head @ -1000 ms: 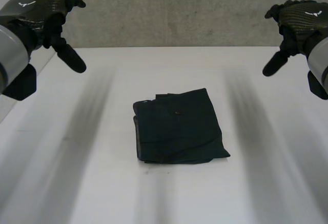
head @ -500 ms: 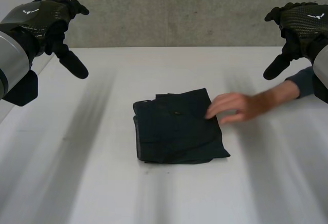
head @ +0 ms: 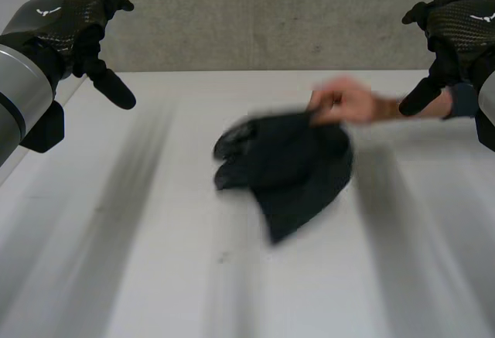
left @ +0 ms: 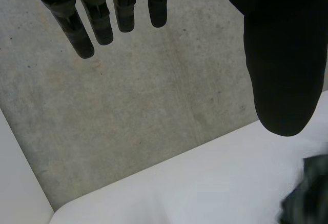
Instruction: Fold the shorts.
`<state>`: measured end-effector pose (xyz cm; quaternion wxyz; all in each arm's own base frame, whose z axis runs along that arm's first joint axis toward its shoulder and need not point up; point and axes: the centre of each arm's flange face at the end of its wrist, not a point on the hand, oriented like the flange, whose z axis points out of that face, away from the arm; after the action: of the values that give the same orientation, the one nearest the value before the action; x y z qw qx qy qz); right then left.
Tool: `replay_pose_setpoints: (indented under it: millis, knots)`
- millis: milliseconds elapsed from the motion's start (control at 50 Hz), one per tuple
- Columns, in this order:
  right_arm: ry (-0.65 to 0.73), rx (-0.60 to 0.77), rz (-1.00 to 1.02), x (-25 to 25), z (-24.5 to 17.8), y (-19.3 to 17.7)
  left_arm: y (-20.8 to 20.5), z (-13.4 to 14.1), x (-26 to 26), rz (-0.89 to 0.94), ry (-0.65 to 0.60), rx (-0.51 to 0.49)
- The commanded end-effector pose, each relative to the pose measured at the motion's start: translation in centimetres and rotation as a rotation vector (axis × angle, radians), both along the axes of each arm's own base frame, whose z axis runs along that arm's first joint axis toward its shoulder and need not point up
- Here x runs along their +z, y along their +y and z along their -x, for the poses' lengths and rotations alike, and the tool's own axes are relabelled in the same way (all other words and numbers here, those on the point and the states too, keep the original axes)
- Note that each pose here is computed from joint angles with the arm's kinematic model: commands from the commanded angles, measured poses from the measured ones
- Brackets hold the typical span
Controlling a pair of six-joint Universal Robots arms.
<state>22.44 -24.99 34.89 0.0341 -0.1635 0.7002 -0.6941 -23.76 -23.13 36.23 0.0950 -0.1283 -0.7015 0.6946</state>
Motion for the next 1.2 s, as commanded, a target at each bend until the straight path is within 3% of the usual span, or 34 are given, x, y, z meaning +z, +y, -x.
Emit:
replay_pose_setpoints:
  millis: [20,1200]
  knots:
    - [-0.006,0.002,0.018,0.11,0.01,0.08,0.08,0.03,0.0,0.0,0.0,-0.002]
    - [-0.015,0.004,0.042,0.17,0.0,0.19,0.1,0.16,-0.19,-0.005,-0.002,-0.005]
